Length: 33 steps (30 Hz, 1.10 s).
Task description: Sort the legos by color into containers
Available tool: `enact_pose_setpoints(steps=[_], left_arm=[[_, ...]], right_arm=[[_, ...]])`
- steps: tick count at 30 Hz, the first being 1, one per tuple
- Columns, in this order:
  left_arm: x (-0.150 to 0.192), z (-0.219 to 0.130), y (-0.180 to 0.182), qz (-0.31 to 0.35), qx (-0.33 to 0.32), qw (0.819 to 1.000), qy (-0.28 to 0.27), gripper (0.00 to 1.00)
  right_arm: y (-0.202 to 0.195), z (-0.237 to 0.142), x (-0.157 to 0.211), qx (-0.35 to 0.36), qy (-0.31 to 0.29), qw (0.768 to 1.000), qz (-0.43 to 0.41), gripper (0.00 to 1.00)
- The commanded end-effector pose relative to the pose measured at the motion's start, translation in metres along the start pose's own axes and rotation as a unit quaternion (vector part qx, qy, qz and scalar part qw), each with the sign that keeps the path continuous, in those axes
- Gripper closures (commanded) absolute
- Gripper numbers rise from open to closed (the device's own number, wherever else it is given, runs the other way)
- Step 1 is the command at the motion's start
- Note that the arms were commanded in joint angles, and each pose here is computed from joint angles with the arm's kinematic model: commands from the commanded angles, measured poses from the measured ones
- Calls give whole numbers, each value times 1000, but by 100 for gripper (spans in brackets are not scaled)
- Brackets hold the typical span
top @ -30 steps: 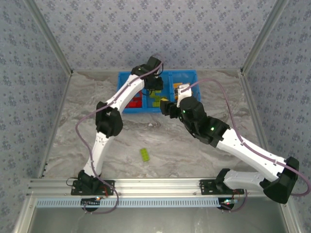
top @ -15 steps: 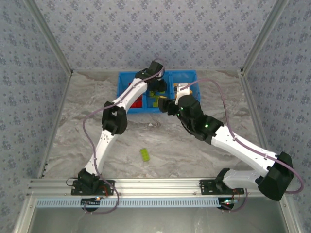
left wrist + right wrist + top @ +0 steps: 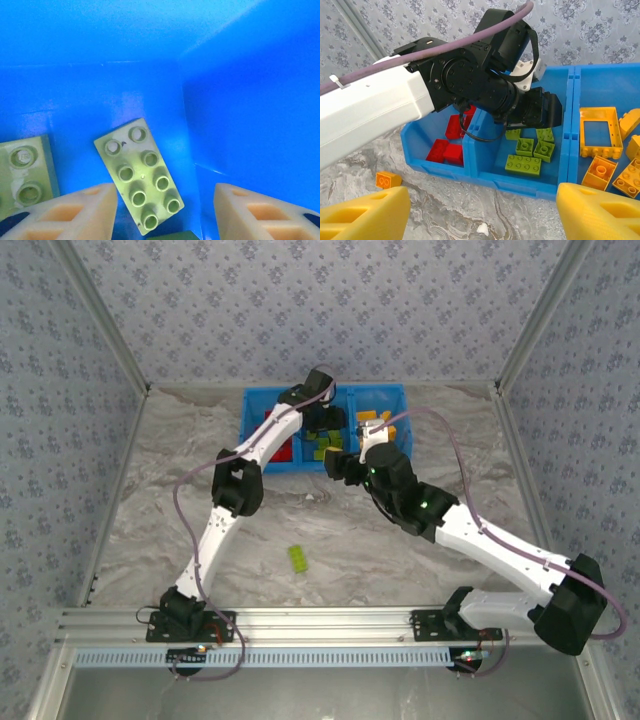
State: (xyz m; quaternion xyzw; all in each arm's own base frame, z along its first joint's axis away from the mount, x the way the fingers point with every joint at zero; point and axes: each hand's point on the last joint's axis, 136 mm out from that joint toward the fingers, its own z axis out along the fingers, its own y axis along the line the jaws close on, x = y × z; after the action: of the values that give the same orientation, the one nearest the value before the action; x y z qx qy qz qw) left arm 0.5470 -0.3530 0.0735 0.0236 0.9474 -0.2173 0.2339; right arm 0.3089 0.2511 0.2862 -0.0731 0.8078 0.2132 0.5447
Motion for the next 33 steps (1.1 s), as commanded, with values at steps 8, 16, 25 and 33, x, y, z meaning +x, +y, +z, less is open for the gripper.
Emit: enact_pose_setpoints(steps=[8, 16, 25, 33], left_arm=[[-49, -151, -68, 19, 34, 994, -106, 47], [9, -271, -29, -38, 11, 986, -165, 49], [151, -408, 31, 4, -14, 979, -204, 47], [229, -466, 84, -11, 12, 979, -204, 47]], right_arm=[[1, -18, -15, -5, -14, 1000, -9, 21], [20, -27, -31, -38, -24, 999, -14, 21], [80, 1, 4, -102, 35, 993, -38, 21], [178, 49, 66, -172, 112, 972, -110, 18]])
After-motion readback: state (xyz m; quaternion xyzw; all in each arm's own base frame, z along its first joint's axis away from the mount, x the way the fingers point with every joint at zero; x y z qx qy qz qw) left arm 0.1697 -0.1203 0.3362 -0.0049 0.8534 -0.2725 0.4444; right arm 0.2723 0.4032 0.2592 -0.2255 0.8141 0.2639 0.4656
